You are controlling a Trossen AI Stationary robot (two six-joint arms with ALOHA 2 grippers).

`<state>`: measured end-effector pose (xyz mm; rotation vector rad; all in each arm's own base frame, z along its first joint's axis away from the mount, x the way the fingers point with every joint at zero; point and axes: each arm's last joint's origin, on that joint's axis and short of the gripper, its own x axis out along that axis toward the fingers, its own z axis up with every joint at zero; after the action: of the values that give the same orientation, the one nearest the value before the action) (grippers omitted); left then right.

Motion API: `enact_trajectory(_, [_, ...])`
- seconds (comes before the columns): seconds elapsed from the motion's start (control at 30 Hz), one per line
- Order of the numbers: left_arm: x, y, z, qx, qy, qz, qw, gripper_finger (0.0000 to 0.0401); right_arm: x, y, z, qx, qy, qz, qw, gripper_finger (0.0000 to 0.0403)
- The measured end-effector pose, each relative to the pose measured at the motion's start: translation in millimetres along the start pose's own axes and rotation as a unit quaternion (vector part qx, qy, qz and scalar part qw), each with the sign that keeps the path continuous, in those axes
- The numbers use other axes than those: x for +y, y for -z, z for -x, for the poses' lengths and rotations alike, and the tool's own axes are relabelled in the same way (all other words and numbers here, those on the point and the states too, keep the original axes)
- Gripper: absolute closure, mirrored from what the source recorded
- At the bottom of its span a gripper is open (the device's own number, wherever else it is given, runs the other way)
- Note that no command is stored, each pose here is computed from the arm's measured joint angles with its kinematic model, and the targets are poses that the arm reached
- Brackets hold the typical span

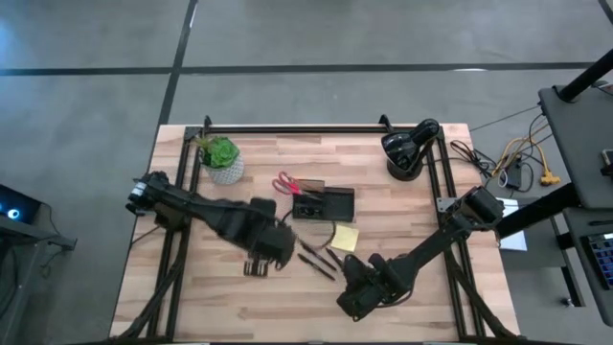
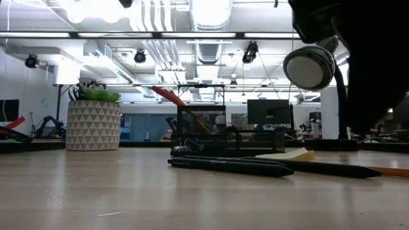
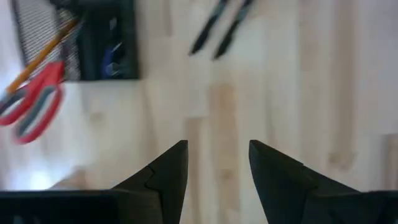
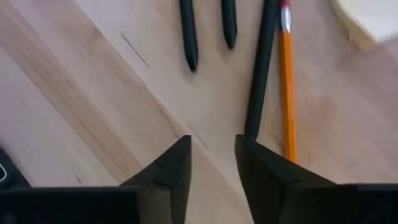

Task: Pick and place office supplies into organizer
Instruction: Put the yellow pencil into the black desk organizer

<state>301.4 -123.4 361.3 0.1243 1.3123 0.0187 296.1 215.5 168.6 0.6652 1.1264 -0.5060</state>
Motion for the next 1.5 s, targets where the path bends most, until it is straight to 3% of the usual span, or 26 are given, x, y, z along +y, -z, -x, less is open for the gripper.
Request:
enact_trajectory(0.17, [-19.2,0.1,2.6,-0.029,0.021,0.029,0.999,0.0247,-2.7,26.7,3.8,0.013,0.013,-0.069,0.997,0.0284])
enact_trajectory(0.43, [-25.5,-3.7,-4.9,-0.043,0.043,0.105,0.993,0.0257,-18.8,97.5,11.9,-0.014,0.015,-0.25,0.968,0.0371])
enact_trajectory(0.63, [-36.0,-17.2,-15.1,-0.09,0.12,0.109,0.983,0.0288,-25.6,103.7,10.5,-0.015,0.03,-0.241,0.97,0.0394])
enact_trajectory(0.73, [-40.3,-25.6,-19.2,-0.137,0.137,0.08,0.978,0.0311,-32.9,101.8,6.6,-0.03,0.048,-0.238,0.97,0.0394])
enact_trajectory(0.9, [-41.1,-34.1,-27.1,-0.189,0.134,0.024,0.973,0.0344,-34.9,97.9,3.4,-0.038,0.046,-0.239,0.969,0.0394])
enact_trajectory(1.27, [-27.4,-37.8,-65.3,-0.194,0.121,0.051,0.972,0.036,-37.1,98.2,2.0,-0.038,0.049,-0.233,0.971,0.0394])
enact_trajectory(1.5, [-25.6,-39.6,-71.1,-0.191,0.12,0.054,0.973,0.0361,-42.0,98.6,-1.1,-0.039,0.059,-0.232,0.97,0.0394])
